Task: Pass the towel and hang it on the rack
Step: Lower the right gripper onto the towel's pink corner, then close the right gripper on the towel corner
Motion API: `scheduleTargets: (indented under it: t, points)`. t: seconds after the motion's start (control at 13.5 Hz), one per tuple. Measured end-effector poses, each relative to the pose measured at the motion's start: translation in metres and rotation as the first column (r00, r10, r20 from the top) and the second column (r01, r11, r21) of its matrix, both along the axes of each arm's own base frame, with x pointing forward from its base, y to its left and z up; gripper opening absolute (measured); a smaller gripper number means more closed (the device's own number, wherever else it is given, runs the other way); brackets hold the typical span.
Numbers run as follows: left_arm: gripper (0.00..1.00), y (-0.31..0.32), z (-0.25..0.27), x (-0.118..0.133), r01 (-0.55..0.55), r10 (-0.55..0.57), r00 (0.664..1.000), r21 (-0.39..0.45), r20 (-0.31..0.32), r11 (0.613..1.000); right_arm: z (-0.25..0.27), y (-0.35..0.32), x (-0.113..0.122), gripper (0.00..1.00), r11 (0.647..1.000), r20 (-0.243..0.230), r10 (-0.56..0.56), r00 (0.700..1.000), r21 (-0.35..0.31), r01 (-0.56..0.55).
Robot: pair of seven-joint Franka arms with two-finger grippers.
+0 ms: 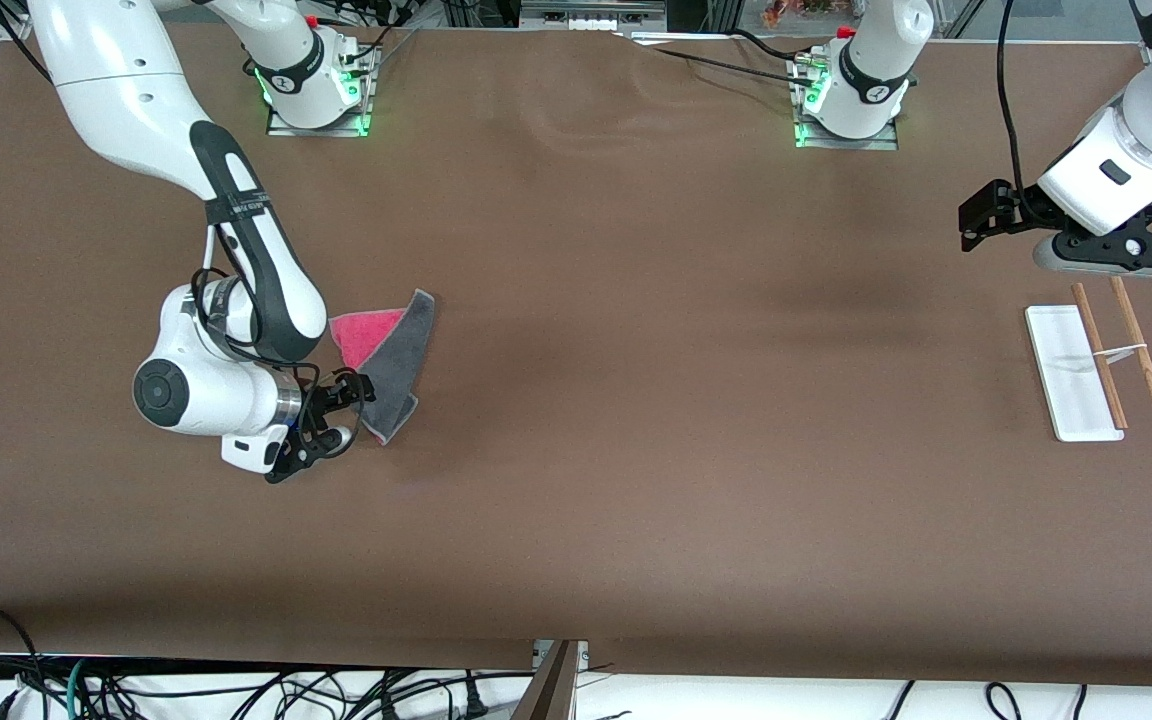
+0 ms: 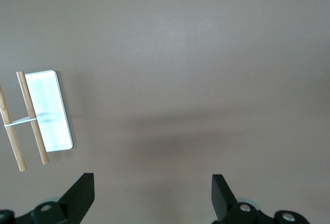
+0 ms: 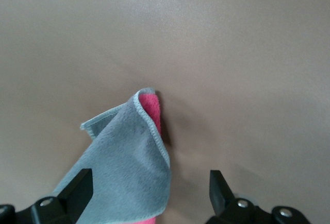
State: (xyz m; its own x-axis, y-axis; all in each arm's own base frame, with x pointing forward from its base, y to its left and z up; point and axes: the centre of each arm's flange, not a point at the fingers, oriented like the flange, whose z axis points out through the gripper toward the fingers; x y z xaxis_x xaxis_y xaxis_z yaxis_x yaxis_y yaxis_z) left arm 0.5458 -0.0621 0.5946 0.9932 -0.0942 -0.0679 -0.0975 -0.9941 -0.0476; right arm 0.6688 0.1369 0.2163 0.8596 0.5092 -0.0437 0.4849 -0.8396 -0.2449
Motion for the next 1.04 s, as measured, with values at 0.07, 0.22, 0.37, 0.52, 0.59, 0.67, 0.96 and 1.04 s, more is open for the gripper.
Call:
scheduleTargets:
  t: [0.07, 0.22, 0.37, 0.52, 0.59, 0.67, 0.96, 1.04]
  points:
    - [1.00, 0.000, 0.000, 0.000, 0.000, 0.000, 1.000, 0.000, 0.000, 1.000, -0.004, -0.001, 0.000, 1.00, 1.000, 0.012, 0.018, 1.000, 0.003, -0.018]
    - [1.00, 0.000, 0.000, 0.000, 0.000, 0.000, 1.000, 0.000, 0.000, 1.000, -0.012, -0.002, 0.001, 1.00, 0.999, 0.025, 0.036, 0.999, 0.006, -0.036]
    - [1.00, 0.000, 0.000, 0.000, 0.000, 0.000, 1.000, 0.000, 0.000, 1.000, -0.020, -0.002, 0.001, 1.00, 0.999, 0.026, 0.049, 0.998, 0.008, -0.050]
    - [1.00, 0.000, 0.000, 0.000, 0.000, 0.000, 1.000, 0.000, 0.000, 1.000, -0.027, -0.002, -0.001, 1.00, 0.998, 0.018, 0.053, 0.998, 0.015, -0.053]
    - [1.00, 0.000, 0.000, 0.000, 0.000, 0.000, 1.000, 0.000, 0.000, 1.000, -0.031, -0.002, -0.002, 0.98, 0.999, 0.010, 0.049, 0.999, 0.020, -0.049]
    - [1.00, 0.000, 0.000, 0.000, 0.000, 0.000, 1.000, 0.000, 0.000, 1.000, -0.035, -0.002, -0.005, 0.98, 0.999, 0.001, 0.047, 0.999, 0.024, -0.047]
    - [1.00, 0.000, 0.000, 0.000, 0.000, 0.000, 1.000, 0.000, 0.000, 1.000, -0.040, -0.001, -0.009, 0.97, 0.999, -0.011, 0.047, 0.999, 0.027, -0.047]
    - [1.00, 0.000, 0.000, 0.000, 0.000, 0.000, 1.000, 0.000, 0.000, 1.000, -0.040, 0.000, -0.009, 0.97, 0.998, -0.010, 0.048, 0.999, 0.028, -0.047]
